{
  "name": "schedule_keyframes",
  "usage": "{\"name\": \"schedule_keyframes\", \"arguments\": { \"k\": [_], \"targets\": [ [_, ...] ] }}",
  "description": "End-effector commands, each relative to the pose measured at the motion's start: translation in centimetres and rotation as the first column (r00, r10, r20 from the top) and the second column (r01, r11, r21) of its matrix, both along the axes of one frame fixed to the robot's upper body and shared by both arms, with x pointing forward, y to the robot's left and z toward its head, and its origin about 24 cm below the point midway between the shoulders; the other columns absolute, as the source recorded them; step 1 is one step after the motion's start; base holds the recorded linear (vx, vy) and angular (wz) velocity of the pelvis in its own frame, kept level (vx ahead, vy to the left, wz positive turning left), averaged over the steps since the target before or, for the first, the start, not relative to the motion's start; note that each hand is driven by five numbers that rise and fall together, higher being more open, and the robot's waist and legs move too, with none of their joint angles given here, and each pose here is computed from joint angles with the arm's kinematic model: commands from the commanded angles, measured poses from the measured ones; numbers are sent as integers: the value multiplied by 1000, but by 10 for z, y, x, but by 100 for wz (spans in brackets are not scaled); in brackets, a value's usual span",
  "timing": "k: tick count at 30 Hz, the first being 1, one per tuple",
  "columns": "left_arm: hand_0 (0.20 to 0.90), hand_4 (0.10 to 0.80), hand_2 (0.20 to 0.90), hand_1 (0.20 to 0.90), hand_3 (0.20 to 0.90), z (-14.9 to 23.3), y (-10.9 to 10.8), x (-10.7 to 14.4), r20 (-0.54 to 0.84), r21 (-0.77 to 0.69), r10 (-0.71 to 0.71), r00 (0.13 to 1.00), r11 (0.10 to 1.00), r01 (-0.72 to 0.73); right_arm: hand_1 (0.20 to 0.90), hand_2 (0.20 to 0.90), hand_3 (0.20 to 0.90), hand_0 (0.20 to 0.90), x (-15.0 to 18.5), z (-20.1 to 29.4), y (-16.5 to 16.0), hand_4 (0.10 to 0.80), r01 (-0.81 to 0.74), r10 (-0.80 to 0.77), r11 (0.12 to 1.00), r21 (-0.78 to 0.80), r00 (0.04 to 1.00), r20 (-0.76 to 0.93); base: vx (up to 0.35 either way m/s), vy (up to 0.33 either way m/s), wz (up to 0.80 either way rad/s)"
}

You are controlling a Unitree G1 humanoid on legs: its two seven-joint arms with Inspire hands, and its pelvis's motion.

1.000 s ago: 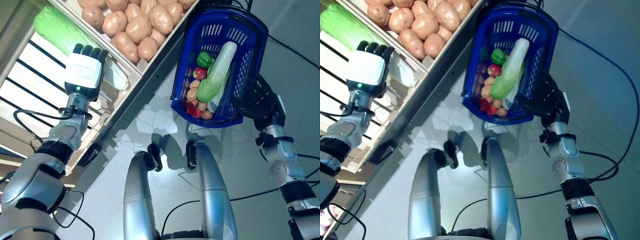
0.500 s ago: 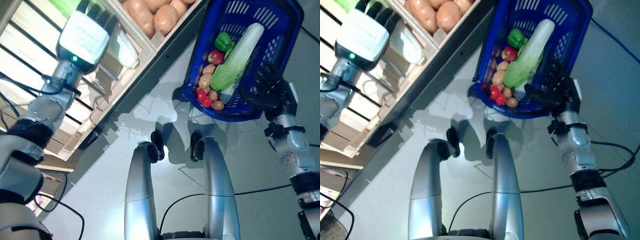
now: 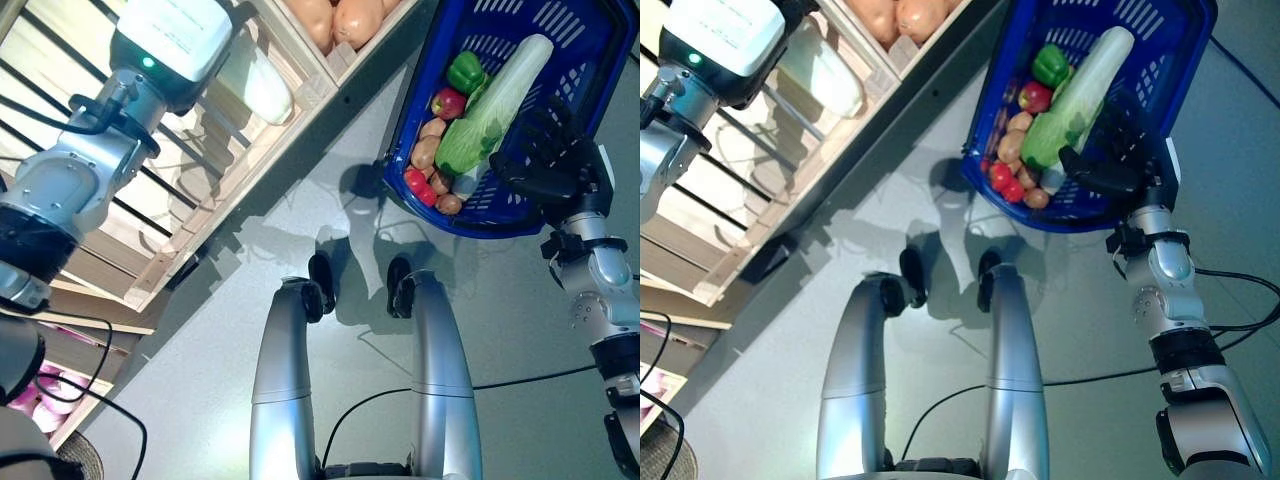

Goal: Put vegetables into the basket

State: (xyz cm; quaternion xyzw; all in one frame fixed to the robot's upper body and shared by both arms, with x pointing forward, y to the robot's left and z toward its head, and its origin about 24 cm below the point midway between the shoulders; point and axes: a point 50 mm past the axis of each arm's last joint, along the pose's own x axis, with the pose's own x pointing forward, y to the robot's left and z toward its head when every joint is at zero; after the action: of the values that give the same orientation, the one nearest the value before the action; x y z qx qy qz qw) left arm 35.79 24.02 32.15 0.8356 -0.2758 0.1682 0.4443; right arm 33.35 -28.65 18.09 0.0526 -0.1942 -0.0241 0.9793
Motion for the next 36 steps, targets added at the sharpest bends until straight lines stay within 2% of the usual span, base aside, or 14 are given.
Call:
{"name": "schedule_keyframes", "arguments": {
  "k": [1, 6, 11, 19, 25, 29, 31, 36],
  "targets": [
    [300, 400, 300, 300, 300, -28, 71, 7, -115, -145, 314, 942, 933, -329, 900, 900, 900, 900, -16, 55, -9, 800, 36, -47, 998, 43, 953, 300, -12, -3, -13],
    [300, 400, 300, 300, 300, -36, 74, 7, -82, -160, 312, 947, 933, -321, 900, 900, 900, 900, -15, 52, -5, 800, 28, -39, 999, 41, 955, 295, -4, 2, -9],
    [300, 400, 300, 300, 300, -39, 73, 3, -3, -182, 246, 969, 953, -243, 900, 900, 900, 900, -16, 44, -6, 800, 24, -38, 998, 53, 958, 283, 0, 2, -1],
    [300, 400, 300, 300, 300, -44, 78, -3, 17, -186, 197, 980, 964, -191, 900, 900, 900, 900, -16, 30, -4, 800, 16, -32, 998, 65, 967, 254, 29, -3, -5],
    [300, 400, 300, 300, 300, -49, 84, -6, -25, -185, 209, 978, 960, -210, 900, 900, 900, 900, -16, 22, -4, 800, 13, -27, 998, 62, 973, 230, 43, -5, -1],
    [300, 400, 300, 300, 300, -58, 92, -7, -105, -196, 260, 960, 941, -276, 900, 900, 900, 900, -17, 18, -7, 800, 23, -37, 997, 69, 978, 205, 33, 2, 3],
    [900, 800, 900, 900, 900, -63, 96, -7, -160, -219, 294, 942, 920, -324, 900, 900, 900, 900, -16, 17, -7, 800, 22, -36, 997, 72, 980, 197, 0, 0, 0],
    [900, 800, 900, 900, 900, -79, 103, -6, -312, -206, 366, 877, 875, -438, 900, 900, 900, 900, -14, 13, -1, 800, 14, -26, 997, 71, 984, 177, 15, -9, 3]
  ]
}}
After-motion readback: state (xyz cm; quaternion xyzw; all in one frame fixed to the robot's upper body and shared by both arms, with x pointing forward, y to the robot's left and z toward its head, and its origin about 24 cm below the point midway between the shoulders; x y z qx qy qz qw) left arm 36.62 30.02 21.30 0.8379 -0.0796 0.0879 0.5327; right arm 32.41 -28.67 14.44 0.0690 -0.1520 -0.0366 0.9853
